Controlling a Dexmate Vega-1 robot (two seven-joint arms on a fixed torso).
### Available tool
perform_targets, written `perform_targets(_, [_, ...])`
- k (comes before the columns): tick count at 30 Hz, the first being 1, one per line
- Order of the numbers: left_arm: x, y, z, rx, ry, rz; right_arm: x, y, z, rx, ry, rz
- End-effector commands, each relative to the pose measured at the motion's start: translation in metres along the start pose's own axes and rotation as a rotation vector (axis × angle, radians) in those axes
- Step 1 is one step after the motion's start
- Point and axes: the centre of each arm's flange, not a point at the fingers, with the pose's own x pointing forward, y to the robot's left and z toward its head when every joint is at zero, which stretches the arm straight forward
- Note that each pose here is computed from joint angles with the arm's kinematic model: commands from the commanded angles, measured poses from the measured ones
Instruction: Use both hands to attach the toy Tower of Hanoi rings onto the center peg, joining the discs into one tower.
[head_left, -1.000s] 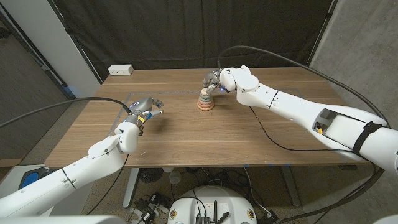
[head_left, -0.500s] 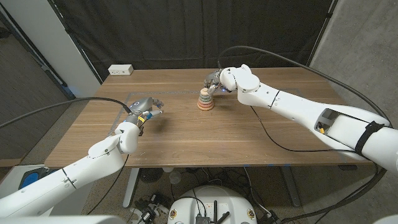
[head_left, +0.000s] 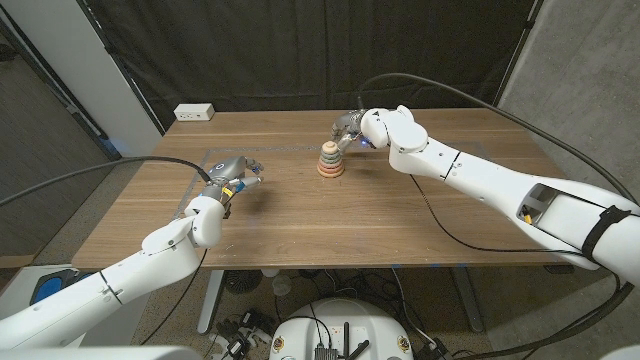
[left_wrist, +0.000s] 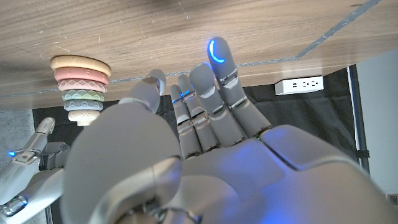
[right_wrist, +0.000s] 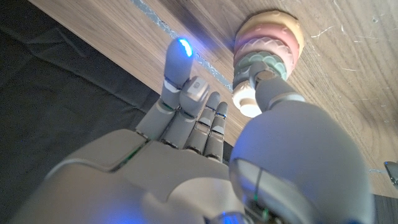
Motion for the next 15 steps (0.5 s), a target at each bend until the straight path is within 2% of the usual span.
perform_targets(1, [0.001, 0.0, -0.002, -0.011, -0.001, -0.001, -0.031, 0.006, -0.017, 0.044, 0.037, -0.103])
perform_targets(15, [0.002, 0.01, 0.005, -0.005, -0.008, 0.014, -0.07, 0.026, -0.045, 0.122, 0.105, -0.233])
